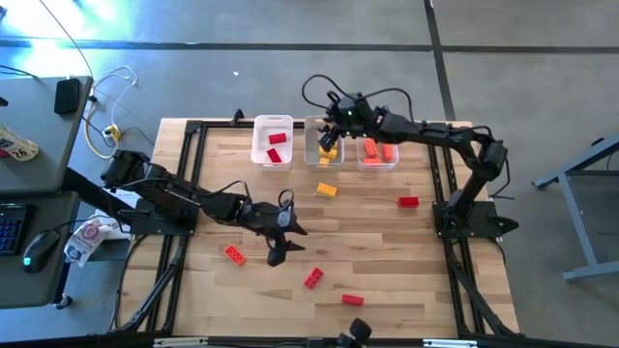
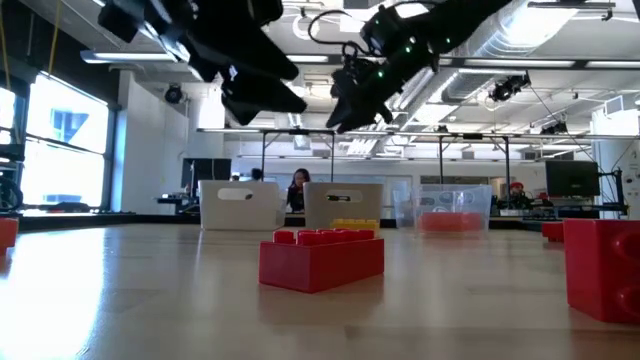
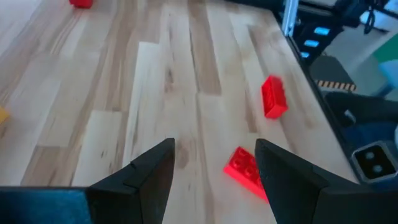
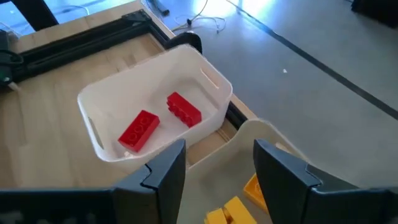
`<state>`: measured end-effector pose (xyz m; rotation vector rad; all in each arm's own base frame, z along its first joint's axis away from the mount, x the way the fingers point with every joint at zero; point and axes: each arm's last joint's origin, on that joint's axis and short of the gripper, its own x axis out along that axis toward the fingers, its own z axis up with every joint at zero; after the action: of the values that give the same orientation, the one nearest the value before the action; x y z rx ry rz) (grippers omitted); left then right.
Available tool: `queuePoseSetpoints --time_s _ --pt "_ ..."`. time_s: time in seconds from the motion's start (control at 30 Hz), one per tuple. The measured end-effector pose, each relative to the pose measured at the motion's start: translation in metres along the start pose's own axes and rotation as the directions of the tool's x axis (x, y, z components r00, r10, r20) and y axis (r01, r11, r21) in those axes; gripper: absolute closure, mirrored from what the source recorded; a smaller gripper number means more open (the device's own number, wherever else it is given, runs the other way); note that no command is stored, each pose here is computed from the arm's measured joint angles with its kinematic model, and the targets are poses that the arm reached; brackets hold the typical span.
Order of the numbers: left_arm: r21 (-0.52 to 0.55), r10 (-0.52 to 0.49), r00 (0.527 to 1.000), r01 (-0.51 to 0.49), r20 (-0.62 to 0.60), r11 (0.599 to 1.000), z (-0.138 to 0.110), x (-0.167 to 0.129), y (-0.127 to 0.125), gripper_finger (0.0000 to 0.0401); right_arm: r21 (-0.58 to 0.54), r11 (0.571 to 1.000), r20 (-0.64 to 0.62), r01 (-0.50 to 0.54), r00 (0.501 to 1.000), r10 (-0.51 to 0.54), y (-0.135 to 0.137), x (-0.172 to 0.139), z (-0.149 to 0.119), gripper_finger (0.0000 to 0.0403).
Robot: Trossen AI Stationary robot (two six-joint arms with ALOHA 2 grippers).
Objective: Sort & place blocks by color
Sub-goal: Put the red game piece into the white bin
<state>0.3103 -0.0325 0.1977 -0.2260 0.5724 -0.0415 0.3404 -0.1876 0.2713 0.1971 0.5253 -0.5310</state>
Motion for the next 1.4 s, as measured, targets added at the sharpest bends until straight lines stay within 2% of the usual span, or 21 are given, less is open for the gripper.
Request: queuePoseSetpoints --time_s 0.13,0.27,0.4,0.5,0.6,0.83,1.13,1.4 --pt "-0.066 0.016 1.0 -0.018 -0.024 0.998 0.014 -0.002 -0.004 0.019 -0.024 1.0 -0.022 0.0 1.0 -0.001 0.001 -0.013 0.025 0.0228" --pt "-0.136 0.079 0.993 -0.09 -0.083 0.987 0.027 -0.006 -0.006 0.019 -0.025 1.0 -0.021 0.002 1.0 -0.002 0.003 -0.026 0.047 0.0228" --pt "-0.232 0.132 0.979 -0.166 -0.157 0.958 0.036 -0.012 -0.008 0.019 -0.025 1.0 -0.021 0.002 1.0 -0.003 0.003 -0.037 0.061 0.0228" --pt "-0.32 0.159 0.969 -0.215 -0.191 0.923 0.042 -0.016 -0.011 0.019 -0.025 1.0 -0.026 0.004 1.0 -0.005 0.003 -0.042 0.067 0.0228" --pt "-0.373 0.164 0.967 -0.229 -0.196 0.899 0.05 -0.021 -0.019 0.019 -0.026 0.999 -0.021 0.031 0.999 -0.031 0.003 -0.044 0.069 0.0228" --pt "-0.446 0.144 0.98 -0.192 -0.14 0.874 0.065 -0.026 -0.039 0.019 -0.084 0.99 -0.064 0.114 0.991 -0.12 -0.001 -0.044 0.065 0.0228" --pt "-0.458 0.104 0.988 -0.146 -0.115 0.877 0.08 -0.026 -0.066 0.019 -0.119 0.974 -0.136 0.192 0.969 -0.208 -0.004 -0.045 0.057 0.0228" --pt "-0.458 0.223 0.968 -0.252 -0.118 0.852 0.081 -0.037 -0.084 0.019 -0.143 0.951 -0.134 0.273 0.947 -0.291 -0.006 -0.048 0.057 0.0228"
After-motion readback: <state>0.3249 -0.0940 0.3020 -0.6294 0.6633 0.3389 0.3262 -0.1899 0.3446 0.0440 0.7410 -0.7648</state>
